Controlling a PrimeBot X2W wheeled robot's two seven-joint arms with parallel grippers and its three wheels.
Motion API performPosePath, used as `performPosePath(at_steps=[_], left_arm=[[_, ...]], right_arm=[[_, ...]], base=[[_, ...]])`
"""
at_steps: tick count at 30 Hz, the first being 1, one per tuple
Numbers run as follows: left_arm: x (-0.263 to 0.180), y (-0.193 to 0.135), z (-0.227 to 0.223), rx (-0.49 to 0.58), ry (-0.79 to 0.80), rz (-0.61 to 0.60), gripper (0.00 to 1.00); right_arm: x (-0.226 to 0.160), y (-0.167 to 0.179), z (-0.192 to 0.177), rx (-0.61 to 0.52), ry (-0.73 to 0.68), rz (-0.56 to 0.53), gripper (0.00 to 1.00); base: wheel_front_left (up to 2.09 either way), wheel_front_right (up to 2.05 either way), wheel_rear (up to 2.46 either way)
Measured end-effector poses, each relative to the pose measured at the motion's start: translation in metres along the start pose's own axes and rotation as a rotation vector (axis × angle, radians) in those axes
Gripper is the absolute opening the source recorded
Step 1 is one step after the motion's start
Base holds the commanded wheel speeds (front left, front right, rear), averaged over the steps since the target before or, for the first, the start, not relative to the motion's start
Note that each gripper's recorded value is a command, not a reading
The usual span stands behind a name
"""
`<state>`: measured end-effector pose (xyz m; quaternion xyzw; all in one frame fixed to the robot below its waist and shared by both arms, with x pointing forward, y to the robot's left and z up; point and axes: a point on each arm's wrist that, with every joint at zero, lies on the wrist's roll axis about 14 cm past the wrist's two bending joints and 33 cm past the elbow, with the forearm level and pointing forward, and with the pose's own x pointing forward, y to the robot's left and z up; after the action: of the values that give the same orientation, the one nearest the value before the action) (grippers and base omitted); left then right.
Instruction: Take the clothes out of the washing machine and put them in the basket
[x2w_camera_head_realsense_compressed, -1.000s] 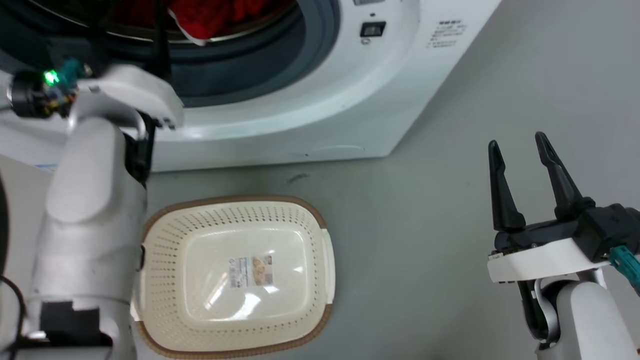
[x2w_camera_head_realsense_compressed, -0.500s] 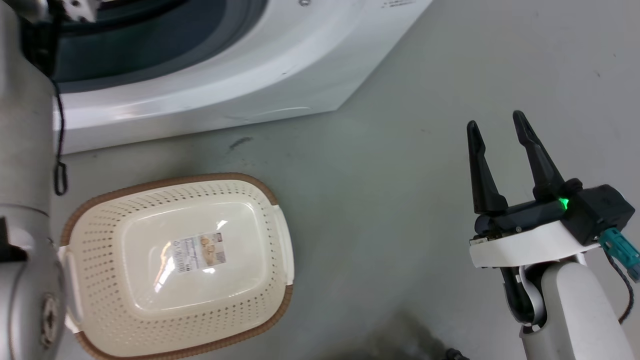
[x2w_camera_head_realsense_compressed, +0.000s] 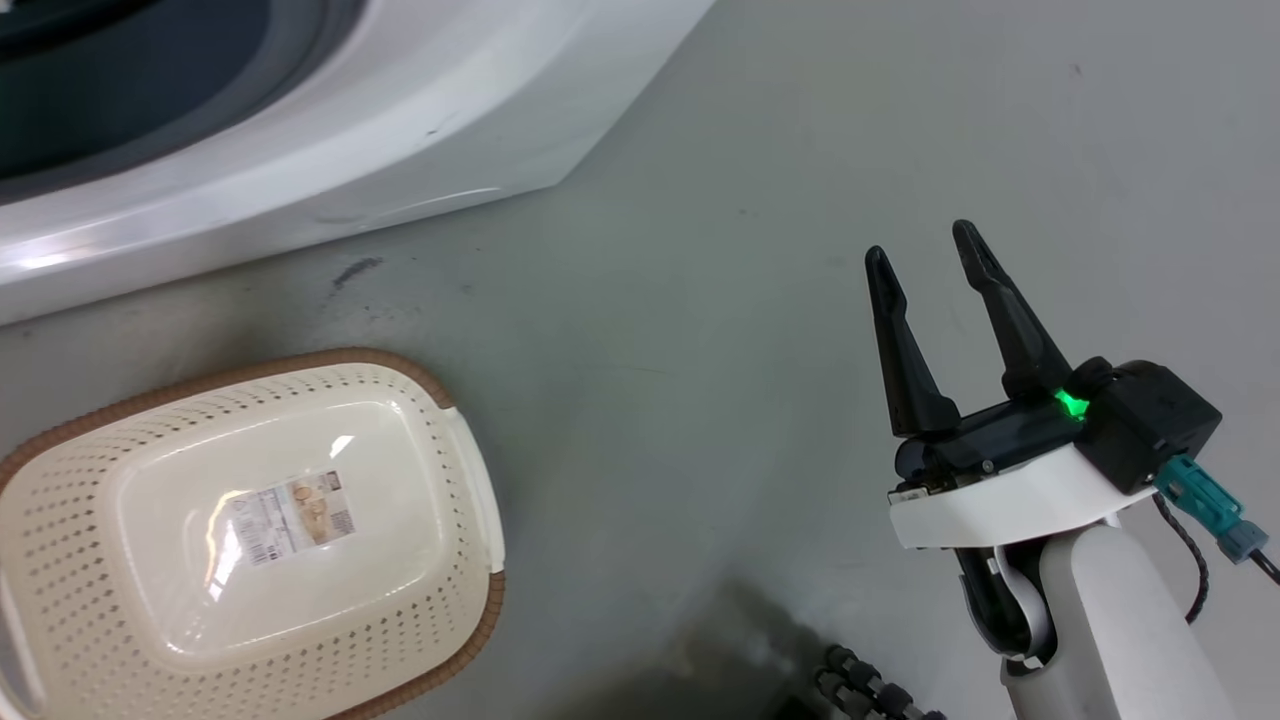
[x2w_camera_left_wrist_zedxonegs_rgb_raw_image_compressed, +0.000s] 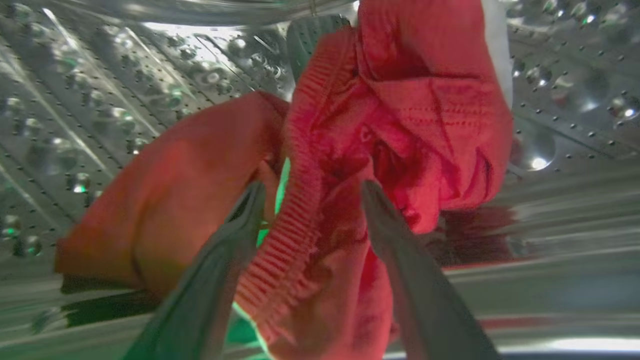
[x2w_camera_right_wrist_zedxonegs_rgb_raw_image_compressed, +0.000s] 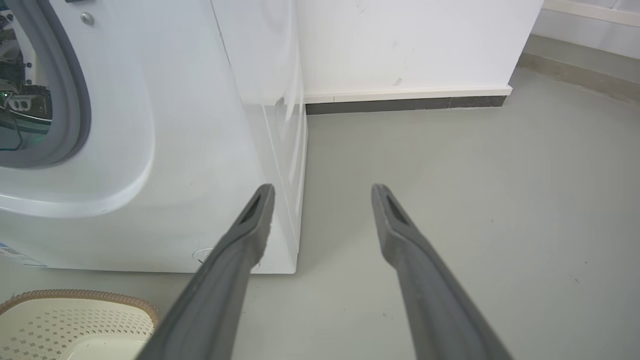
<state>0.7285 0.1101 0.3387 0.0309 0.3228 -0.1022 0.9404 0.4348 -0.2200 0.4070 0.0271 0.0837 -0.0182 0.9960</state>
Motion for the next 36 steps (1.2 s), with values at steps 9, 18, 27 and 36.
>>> performPosePath(at_steps=[9,18,27,36], left_arm=[[0.022,-0.003,-0.025,0.045,0.213,0.009,1.0],[0.023,0.003,-0.028,0.05,0.239,0.042,0.0],[-0.002,0.0,0.027,0.05,-0.171,0.064,0.0],[-0.055,-0.006,0.051,0.017,-0.423,0.063,0.0]], right_arm=[[-0.002,-0.007,-0.008,0.013,0.027,-0.024,1.0],[-0.003,-0.009,-0.008,0.025,0.029,-0.031,1.0],[0.001,-0.006,0.01,0.024,-0.027,-0.017,1.0],[-0.008,-0.002,0.035,0.007,-0.087,-0.004,1.0]], base=[[0.0,0.0,0.0],[0.0,0.0,0.0],[0.0,0.0,0.0],[0.0,0.0,0.0]])
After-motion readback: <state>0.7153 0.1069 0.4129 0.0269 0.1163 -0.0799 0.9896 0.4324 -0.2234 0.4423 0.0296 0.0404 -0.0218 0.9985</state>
